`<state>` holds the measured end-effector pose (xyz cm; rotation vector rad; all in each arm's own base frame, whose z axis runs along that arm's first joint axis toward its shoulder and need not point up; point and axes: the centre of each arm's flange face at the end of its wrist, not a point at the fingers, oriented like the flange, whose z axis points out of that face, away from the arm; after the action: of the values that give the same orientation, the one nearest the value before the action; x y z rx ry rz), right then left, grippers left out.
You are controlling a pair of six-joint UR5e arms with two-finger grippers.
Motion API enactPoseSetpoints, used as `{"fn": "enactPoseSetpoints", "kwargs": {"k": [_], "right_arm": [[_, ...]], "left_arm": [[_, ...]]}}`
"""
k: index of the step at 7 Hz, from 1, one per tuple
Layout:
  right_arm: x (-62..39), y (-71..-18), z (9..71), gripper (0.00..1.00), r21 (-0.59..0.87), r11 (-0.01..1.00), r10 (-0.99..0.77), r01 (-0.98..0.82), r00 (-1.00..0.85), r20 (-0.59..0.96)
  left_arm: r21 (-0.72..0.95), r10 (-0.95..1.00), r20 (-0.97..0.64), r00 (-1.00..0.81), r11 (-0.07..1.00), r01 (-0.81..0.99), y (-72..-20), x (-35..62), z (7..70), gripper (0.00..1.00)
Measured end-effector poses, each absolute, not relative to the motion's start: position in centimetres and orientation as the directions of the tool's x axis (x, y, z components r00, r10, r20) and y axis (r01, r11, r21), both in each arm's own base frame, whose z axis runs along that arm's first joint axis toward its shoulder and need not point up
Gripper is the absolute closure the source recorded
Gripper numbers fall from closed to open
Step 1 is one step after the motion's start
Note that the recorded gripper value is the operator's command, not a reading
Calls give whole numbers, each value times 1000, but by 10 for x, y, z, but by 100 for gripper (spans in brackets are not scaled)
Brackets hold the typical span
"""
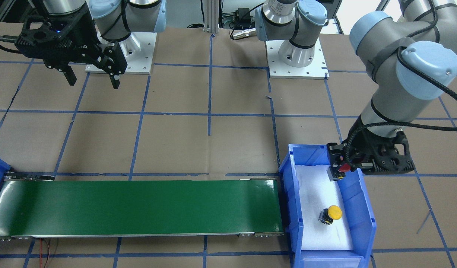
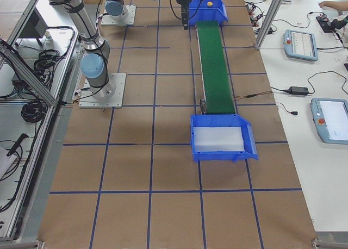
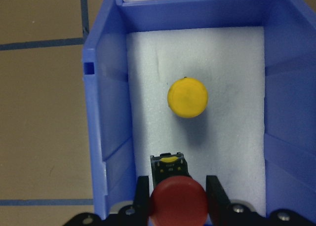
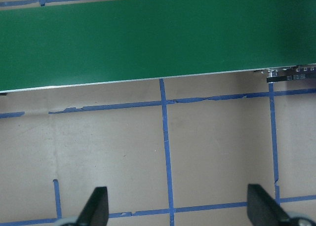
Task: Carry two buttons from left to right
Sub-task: 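Lift the red button and carry it onto the green conveyor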
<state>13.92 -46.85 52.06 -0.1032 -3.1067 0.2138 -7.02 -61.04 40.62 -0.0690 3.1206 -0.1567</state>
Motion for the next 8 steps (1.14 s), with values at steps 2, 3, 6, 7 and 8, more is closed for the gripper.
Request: {"fn": "enactPoseSetpoints", "kwargs": {"k": [2,3,6,7,8], "right_arm": [[137,-469,521,0,-137,988,71,67,-997,24],[137,-469,521,0,-137,988,71,67,-997,24],[138,-469,520,0,-136,988,70,66,-997,23],[138,-469,520,0,-136,989,69,66,-997,23],[139,-469,520,0,-136,989,69,65,-997,22]], "left_arm": [[-104,-129,71,-989,985,-136,-607,-141,411,100],[-96,-168,115,-979,979,-179,-612,-164,404,100],[-68,-207,150,-967,973,-219,-628,-219,355,100],[-63,-208,151,-966,974,-219,-635,-231,333,100],[-68,-206,154,-966,973,-219,-642,-240,322,100]]}}
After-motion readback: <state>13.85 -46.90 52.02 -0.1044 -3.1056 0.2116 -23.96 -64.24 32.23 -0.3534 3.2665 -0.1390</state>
